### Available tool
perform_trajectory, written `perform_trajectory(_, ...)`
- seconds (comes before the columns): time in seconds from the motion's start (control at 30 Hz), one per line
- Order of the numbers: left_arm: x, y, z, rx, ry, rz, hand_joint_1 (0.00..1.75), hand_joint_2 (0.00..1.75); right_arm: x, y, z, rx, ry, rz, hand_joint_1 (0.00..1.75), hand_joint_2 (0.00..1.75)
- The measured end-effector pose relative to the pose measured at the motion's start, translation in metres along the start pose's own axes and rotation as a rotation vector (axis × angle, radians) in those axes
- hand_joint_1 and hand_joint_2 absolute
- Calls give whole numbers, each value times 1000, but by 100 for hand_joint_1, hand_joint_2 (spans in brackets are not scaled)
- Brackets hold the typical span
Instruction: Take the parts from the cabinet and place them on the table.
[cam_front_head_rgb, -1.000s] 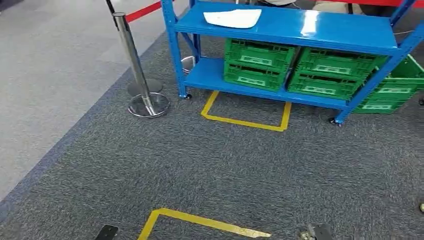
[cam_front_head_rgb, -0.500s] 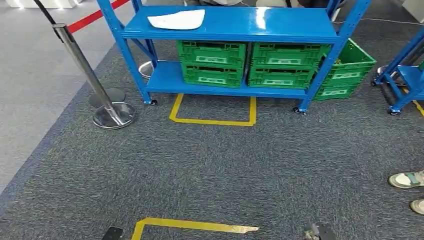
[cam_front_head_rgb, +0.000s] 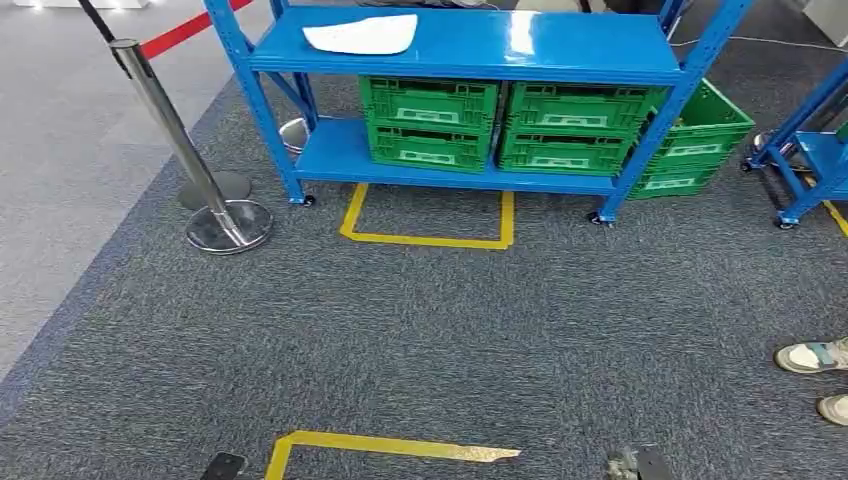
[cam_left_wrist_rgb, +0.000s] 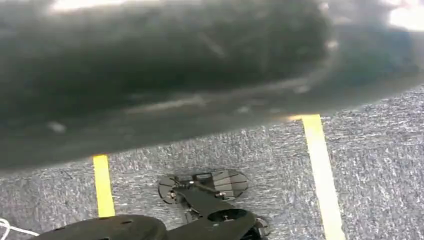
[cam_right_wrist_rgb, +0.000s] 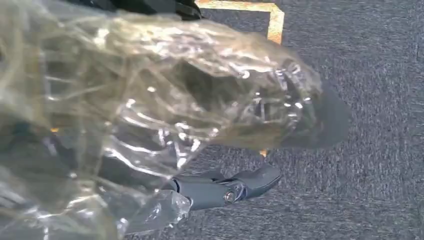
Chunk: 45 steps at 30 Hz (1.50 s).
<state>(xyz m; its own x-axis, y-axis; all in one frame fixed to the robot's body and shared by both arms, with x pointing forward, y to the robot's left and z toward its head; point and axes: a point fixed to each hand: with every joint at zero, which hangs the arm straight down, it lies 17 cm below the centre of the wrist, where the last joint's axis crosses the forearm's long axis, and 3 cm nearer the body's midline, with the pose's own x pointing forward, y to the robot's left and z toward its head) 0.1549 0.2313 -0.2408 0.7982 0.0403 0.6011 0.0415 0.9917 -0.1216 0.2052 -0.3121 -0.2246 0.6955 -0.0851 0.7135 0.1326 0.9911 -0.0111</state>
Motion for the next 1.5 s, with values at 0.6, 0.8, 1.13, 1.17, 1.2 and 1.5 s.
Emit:
perform_trajectory(0.6, 4, -23, 6, -126, -29, 32, 0, 0, -1, 2, 0, 10, 10, 24, 0, 0)
perform_trajectory(0.8, 6, -23, 9, -148, -47, 41, 0, 0, 0, 2, -2, 11, 9, 33, 0, 0)
perform_trajectory(1.13, -4, -23, 13, -143, -35, 29, 0, 0, -3, 2, 0, 10, 16, 43, 0, 0)
perform_trajectory(1.17, -3, -19, 13, -138, -35, 25, 0, 0, -3, 6, 0, 16, 17, 40, 0, 0)
perform_trajectory(1.2, -2, -19, 12, -137, -37, 22, 0, 0, -2, 7, -1, 18, 15, 39, 0, 0)
perform_trajectory(1.5, -1, -19, 12, -141, -39, 13, 0, 0, -1, 7, -1, 17, 14, 40, 0, 0)
